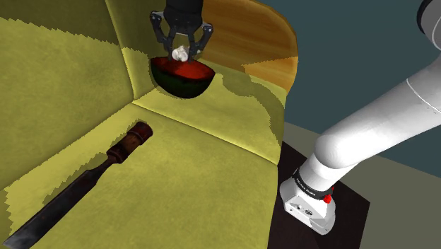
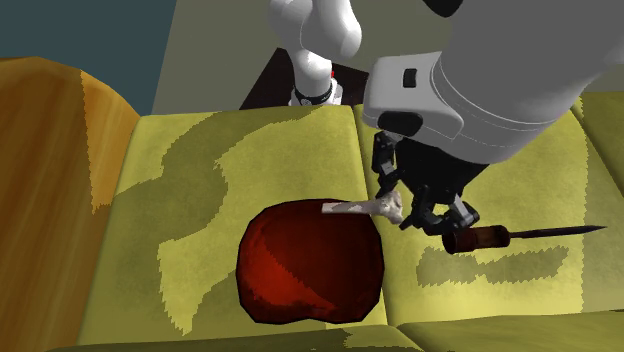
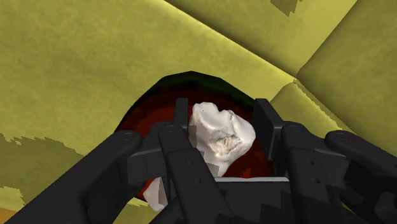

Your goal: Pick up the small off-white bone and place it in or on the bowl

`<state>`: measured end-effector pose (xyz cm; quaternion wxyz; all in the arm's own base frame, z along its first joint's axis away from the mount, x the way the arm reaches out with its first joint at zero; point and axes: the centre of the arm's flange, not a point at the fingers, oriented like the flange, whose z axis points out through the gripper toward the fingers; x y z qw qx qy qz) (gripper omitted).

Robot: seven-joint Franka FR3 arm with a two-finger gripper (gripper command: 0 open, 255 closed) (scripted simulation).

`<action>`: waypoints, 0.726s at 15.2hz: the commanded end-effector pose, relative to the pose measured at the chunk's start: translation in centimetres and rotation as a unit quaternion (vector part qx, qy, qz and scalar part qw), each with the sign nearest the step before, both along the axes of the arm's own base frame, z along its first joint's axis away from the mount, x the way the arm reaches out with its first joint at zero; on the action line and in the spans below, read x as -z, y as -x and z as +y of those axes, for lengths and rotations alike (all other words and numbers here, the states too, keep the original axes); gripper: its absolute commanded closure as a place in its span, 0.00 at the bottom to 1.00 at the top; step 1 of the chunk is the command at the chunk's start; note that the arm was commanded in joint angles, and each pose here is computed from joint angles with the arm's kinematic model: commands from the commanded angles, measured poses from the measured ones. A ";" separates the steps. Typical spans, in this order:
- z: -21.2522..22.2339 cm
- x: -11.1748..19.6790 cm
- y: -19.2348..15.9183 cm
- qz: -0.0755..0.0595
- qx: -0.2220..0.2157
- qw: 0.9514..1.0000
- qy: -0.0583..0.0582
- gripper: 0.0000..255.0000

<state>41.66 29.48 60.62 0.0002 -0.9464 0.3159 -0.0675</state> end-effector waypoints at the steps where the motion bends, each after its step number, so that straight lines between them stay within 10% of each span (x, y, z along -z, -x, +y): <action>1: 0.3 0.8 -0.4 0.000 0.000 1.000 -0.001 1.00; 11: 0.3 6.1 -0.4 0.000 0.000 1.000 -0.001 1.00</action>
